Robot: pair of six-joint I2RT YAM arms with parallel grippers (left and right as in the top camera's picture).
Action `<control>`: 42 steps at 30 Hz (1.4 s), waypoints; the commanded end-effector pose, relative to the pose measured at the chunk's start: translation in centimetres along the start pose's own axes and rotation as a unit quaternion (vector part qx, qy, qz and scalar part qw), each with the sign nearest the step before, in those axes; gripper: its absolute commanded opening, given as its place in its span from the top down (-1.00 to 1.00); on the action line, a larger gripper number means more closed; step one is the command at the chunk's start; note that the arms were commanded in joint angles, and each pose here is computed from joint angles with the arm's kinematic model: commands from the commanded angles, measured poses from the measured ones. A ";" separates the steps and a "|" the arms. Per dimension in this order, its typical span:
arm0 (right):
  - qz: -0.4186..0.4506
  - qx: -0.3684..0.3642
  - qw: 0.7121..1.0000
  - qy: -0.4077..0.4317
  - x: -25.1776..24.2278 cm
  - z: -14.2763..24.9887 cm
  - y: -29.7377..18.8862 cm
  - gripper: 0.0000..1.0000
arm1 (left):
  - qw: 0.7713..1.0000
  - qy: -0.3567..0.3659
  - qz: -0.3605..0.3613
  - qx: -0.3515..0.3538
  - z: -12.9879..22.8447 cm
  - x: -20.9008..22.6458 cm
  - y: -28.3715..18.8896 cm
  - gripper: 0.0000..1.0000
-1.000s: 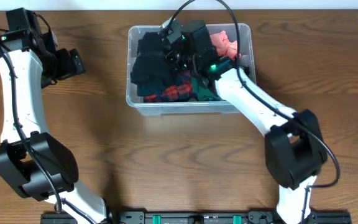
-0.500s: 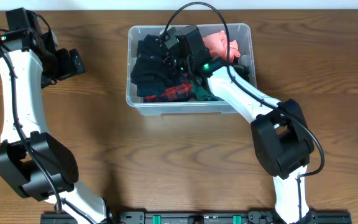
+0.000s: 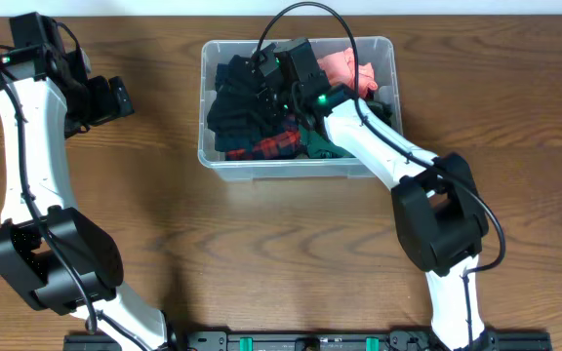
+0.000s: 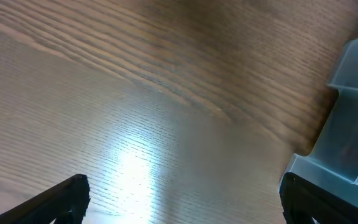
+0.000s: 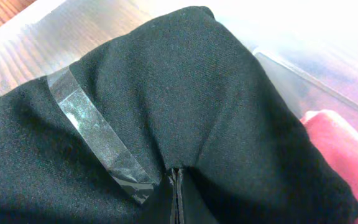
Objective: Pack container
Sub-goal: 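Press and spread the black garment inside the bin with the right gripper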
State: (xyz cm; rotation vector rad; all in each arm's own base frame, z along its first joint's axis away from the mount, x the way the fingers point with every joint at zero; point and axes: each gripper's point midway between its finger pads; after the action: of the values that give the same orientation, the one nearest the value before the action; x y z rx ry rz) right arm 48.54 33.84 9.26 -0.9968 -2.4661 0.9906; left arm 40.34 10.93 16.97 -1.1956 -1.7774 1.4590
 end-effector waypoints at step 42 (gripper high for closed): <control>0.057 0.187 0.978 0.070 -4.5 8.7 -2.7 -0.08 | 1.000 0.000 -0.001 0.002 0.1 0.1 0.1 -0.96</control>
State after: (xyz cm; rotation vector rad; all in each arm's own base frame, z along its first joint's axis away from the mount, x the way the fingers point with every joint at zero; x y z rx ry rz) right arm 46.95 30.34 9.85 -0.9671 -2.2580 1.1310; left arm 40.34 10.93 16.97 -1.1956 -1.7774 1.4590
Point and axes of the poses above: each gripper's point midway between its finger pads, its own y axis out along the fingers, its own x axis along the line the jaws close on, z = x × y, and after that the axes turned 7 degrees about -y, right-handed
